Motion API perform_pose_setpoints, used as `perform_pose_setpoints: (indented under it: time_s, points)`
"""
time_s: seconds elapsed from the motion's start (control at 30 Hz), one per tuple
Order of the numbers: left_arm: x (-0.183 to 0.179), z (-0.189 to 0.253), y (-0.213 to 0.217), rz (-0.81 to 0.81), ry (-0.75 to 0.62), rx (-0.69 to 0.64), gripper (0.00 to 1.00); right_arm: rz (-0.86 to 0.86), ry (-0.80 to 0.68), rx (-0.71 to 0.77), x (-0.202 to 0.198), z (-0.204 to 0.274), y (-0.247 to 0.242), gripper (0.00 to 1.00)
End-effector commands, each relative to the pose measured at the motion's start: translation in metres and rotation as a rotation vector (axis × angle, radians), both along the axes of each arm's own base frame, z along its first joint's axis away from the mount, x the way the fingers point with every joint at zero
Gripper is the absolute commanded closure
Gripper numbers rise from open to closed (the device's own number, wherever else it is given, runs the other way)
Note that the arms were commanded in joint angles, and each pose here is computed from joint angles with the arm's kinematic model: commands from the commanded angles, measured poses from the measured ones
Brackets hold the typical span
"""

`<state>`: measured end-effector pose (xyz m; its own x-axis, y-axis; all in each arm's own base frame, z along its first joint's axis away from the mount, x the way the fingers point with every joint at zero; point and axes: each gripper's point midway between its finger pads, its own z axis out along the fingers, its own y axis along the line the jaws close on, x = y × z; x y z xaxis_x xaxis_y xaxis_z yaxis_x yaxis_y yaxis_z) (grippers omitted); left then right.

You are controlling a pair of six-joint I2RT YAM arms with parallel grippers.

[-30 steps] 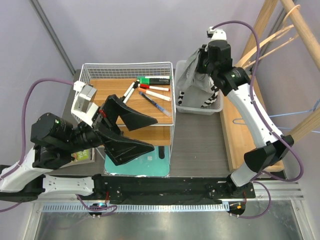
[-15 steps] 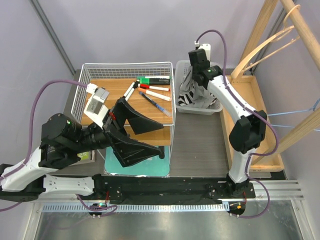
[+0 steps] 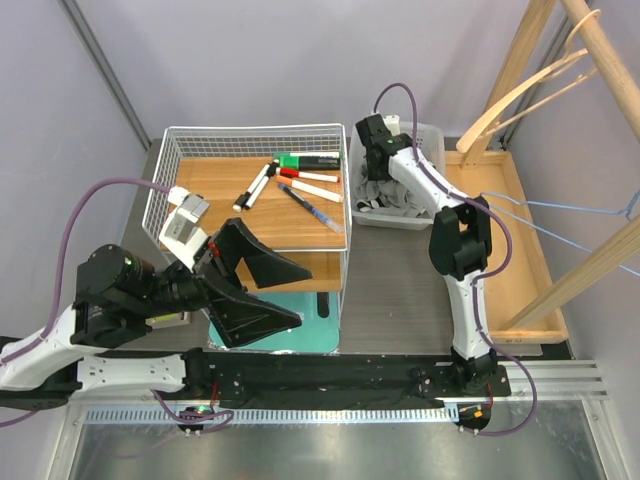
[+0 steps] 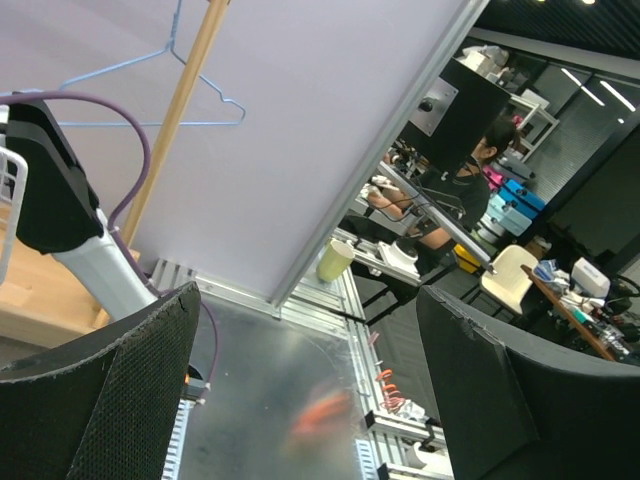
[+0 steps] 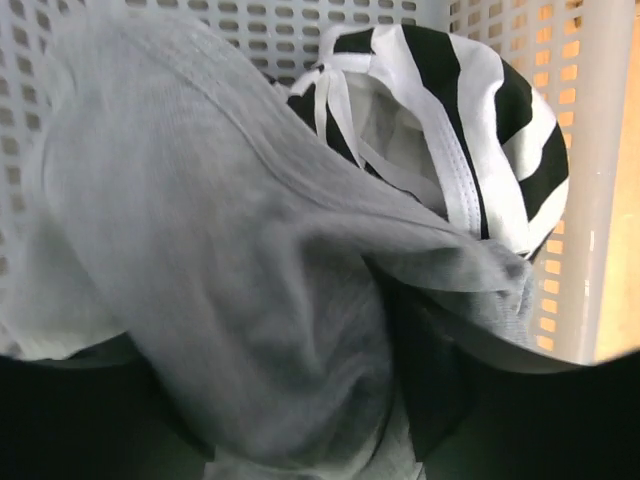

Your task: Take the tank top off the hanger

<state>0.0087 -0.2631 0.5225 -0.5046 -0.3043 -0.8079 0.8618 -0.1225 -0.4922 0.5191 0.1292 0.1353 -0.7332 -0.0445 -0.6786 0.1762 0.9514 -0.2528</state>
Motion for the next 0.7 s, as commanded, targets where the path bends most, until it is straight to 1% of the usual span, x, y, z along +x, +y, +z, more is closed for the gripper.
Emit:
perform_pose_setpoints:
  time_s: [0.0, 0.03, 0.07, 0.1, 0.13, 0.17, 0.2, 0.27, 0.43, 0.53, 0.57, 0.63, 0.67]
  points:
    - [-0.012, 0.013, 0.021, -0.045, 0.023, -0.076, 0.12, -0.042, -0.04, 0.005, -0.012, 0.048, -0.01, 0.23]
    - [-0.013, 0.012, 0.023, -0.051, 0.026, -0.077, 0.12, -0.05, -0.05, -0.005, -0.016, 0.055, -0.012, 0.13]
    - [-0.015, 0.013, 0.029, -0.055, 0.028, -0.091, 0.12, -0.054, -0.055, -0.009, -0.021, 0.063, -0.015, 0.1]
    - [-0.016, 0.008, 0.029, -0.058, 0.033, -0.082, 0.12, -0.048, -0.088, 0.003, -0.029, 0.084, -0.014, 0.08]
    - [-0.016, 0.007, 0.031, -0.059, 0.035, -0.085, 0.11, -0.046, -0.089, 0.001, -0.035, 0.088, -0.015, 0.05]
    - [-0.016, 0.006, 0.033, -0.055, 0.036, -0.087, 0.11, -0.038, -0.093, 0.012, -0.041, 0.093, -0.014, 0.05]
    - [-0.016, 0.003, 0.036, -0.052, 0.037, -0.087, 0.11, -0.023, -0.105, 0.022, -0.048, 0.101, -0.008, 0.02]
    - [-0.016, 0.0, 0.039, -0.044, 0.038, -0.09, 0.11, -0.013, -0.13, 0.047, -0.063, 0.114, -0.007, 0.02]
    - [-0.014, -0.01, 0.042, -0.034, 0.046, -0.078, 0.11, 0.054, -0.122, 0.094, -0.092, 0.118, 0.01, 0.0]
    - [-0.02, -0.017, 0.041, -0.063, 0.039, -0.057, 0.11, 0.111, -0.107, 0.12, -0.11, 0.112, 0.031, 0.0]
    - [-0.022, -0.023, 0.04, -0.075, 0.038, -0.04, 0.11, 0.127, -0.12, 0.137, -0.119, 0.118, 0.035, 0.0]
    - [-0.029, -0.029, 0.046, -0.107, 0.02, -0.032, 0.11, 0.124, -0.11, 0.159, -0.132, 0.108, 0.039, 0.0]
    - [-0.03, -0.039, 0.044, -0.114, 0.025, -0.007, 0.11, 0.15, -0.139, 0.188, -0.144, 0.119, 0.047, 0.0]
